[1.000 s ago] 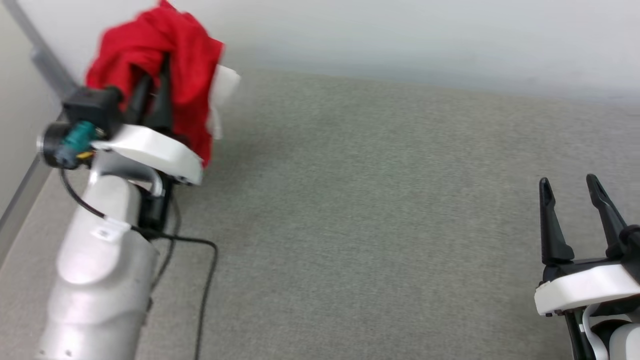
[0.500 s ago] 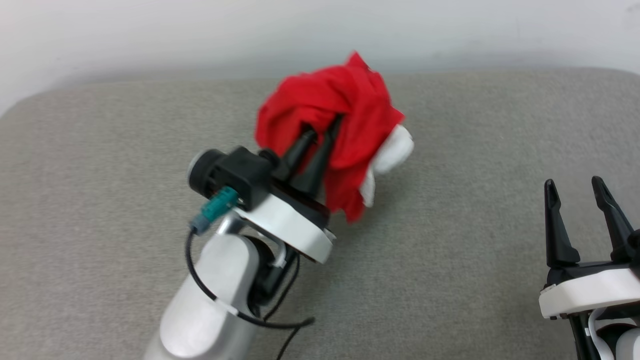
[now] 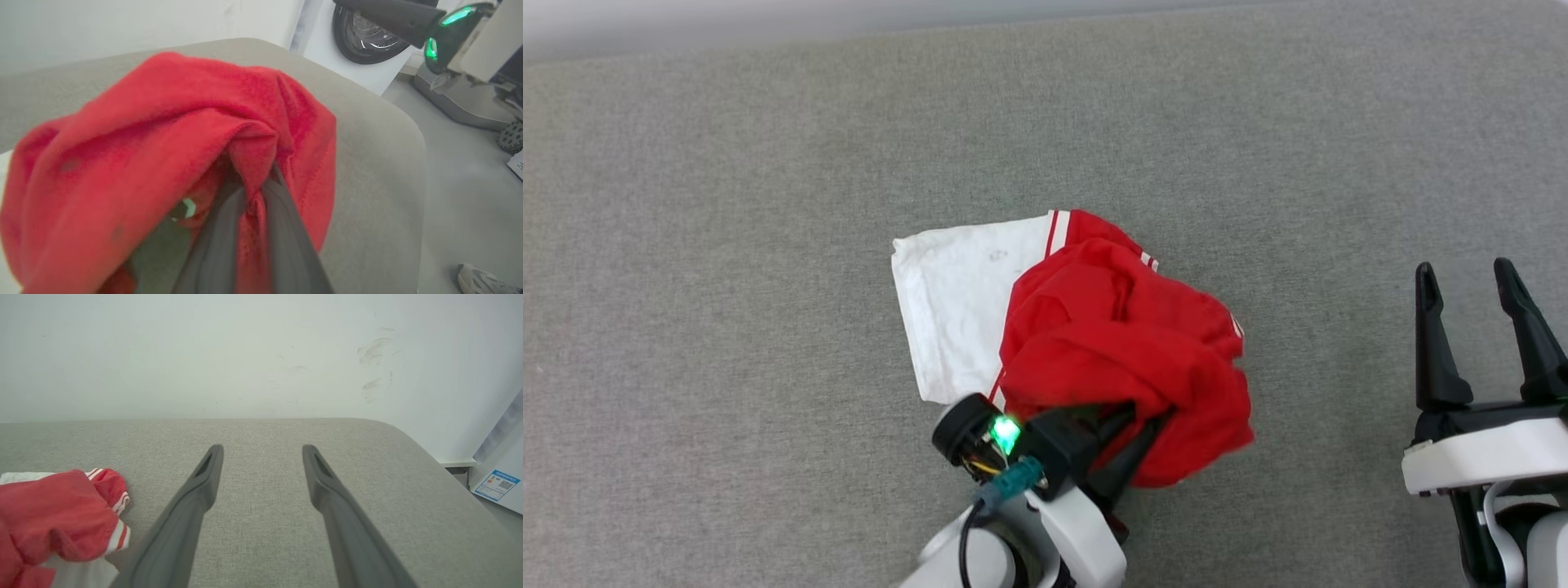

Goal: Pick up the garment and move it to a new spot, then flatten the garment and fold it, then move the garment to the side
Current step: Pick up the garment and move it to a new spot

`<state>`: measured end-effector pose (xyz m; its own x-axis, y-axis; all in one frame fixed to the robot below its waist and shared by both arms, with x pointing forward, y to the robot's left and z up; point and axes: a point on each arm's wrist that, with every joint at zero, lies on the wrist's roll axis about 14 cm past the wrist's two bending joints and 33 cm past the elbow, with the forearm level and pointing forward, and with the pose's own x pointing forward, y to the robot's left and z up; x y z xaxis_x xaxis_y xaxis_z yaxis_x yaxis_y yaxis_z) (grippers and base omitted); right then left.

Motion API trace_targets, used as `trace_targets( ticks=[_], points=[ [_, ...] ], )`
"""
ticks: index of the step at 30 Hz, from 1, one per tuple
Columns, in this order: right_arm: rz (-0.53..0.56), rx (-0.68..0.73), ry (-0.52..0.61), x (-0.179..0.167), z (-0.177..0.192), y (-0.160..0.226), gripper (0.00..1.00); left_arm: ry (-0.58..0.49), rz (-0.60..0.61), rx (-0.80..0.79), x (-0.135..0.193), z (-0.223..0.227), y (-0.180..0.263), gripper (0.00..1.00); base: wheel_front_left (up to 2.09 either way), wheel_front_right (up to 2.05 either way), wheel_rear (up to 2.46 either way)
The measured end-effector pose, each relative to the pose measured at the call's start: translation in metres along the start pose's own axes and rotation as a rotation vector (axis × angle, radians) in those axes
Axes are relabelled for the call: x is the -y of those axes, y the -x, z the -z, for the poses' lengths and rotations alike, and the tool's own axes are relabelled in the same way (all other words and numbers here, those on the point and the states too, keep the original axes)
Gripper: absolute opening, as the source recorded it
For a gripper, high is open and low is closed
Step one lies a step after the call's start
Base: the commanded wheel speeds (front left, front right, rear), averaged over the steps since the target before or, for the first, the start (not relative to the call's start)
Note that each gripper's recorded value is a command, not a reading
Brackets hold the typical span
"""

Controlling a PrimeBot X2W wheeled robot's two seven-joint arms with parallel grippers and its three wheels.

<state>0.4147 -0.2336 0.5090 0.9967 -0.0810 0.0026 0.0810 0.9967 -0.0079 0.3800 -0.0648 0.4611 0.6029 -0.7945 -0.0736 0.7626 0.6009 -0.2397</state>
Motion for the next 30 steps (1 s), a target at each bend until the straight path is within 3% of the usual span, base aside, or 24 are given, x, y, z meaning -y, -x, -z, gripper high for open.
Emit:
trace_targets(
  ticks=[2, 3, 5, 14, 21, 30],
  points=[
    [-0.01, -0.001, -0.002, -0.003, 0.001, -0.003, 1.0, 0.001, 0.014, -0.034, 0.004, 0.011, 0.003, 0.04, 0.0, 0.0, 0.0],
    [-0.015, 0.001, -0.004, -0.005, 0.002, -0.004, 1.0, 0.001, 0.016, -0.042, 0.005, 0.014, 0.005, 0.3, 0.0, 0.0, 0.0],
    [-0.022, 0.003, -0.003, -0.008, 0.001, -0.004, 1.0, -0.01, 0.027, -0.036, 0.01, 0.014, 0.008, 0.98, 0.0, 0.0, 0.0],
    [-0.046, 0.036, -0.007, -0.015, -0.018, 0.008, 1.0, -0.087, 0.016, 0.168, 0.026, -0.044, 0.021, 1.0, 0.0, 0.0, 0.0],
    [-0.083, 0.054, -0.015, -0.028, -0.032, 0.021, 1.0, -0.113, -0.158, 0.283, 0.003, -0.08, 0.052, 1.0, 0.0, 0.0, 0.0],
    [-0.112, 0.059, -0.026, -0.036, -0.038, 0.035, 1.0, -0.123, -0.403, 0.328, -0.043, -0.093, 0.097, 1.0, 0.0, 0.0, 0.0]
  ],
)
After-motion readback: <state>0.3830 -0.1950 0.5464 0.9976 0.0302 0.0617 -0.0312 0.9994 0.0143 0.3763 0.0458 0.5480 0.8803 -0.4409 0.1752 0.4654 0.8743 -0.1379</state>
